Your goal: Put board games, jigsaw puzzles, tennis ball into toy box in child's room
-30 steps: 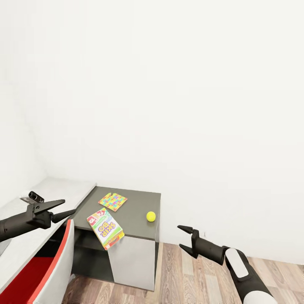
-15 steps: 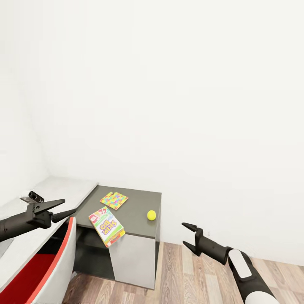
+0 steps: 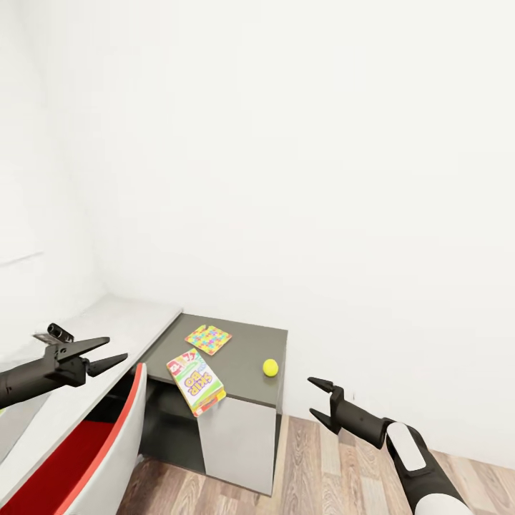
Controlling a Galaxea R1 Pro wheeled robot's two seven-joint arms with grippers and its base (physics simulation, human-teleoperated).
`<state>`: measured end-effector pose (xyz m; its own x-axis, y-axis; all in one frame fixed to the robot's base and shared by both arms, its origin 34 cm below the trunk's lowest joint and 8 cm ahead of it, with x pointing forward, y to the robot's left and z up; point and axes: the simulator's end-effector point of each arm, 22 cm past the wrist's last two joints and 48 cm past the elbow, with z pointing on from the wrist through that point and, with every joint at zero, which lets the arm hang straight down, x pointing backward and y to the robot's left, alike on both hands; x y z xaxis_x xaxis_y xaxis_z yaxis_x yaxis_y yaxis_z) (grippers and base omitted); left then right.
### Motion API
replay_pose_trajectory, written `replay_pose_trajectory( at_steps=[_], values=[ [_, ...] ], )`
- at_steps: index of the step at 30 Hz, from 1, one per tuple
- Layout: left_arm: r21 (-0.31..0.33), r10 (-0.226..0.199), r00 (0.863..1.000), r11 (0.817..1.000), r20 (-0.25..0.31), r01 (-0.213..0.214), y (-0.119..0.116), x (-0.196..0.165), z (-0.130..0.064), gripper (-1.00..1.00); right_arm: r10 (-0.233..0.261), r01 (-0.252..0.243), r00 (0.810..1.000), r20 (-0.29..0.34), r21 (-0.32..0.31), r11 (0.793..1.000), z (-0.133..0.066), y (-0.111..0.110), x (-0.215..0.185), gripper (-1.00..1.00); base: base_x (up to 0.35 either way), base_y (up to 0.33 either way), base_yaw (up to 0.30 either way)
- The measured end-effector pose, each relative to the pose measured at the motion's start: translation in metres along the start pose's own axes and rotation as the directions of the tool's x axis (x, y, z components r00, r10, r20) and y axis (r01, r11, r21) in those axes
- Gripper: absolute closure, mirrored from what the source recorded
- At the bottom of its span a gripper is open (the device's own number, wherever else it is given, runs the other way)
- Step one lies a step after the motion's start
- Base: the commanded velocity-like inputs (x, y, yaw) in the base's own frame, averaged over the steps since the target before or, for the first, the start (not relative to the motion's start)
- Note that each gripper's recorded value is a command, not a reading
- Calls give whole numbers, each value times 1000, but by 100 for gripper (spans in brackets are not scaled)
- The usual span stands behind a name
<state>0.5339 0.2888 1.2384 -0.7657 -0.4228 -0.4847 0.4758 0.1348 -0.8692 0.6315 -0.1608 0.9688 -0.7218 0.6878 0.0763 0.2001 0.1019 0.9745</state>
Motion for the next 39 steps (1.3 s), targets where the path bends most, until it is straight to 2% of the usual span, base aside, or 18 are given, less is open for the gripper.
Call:
replay_pose_trajectory(
  at_steps=[11,24,26,32,39],
  values=[
    [1,4,1000,1000,-2,-4,-2,0,0,-100,4,-4,1000,0,6,1000,0,-2,1,-100,0,0,26],
    [1,6,1000,1000,-1,-6,4,-1,1,-100,36,-36,999,-2,13,999,3,-16,1,-100,0,0,221],
    [-9,9,1000,1000,-2,-9,7,-1,1,-100,37,-37,999,0,12,999,4,-17,0,-100,0,0,259],
    [-106,21,999,994,-26,-24,26,2,2,-100,52,-52,998,28,-6,999,1,-19,-11,-100,0,0,195],
    [-128,29,999,991,-35,-33,33,3,3,-100,59,-58,997,40,-13,998,2,-23,-17,-100,0,0,32]
  ],
)
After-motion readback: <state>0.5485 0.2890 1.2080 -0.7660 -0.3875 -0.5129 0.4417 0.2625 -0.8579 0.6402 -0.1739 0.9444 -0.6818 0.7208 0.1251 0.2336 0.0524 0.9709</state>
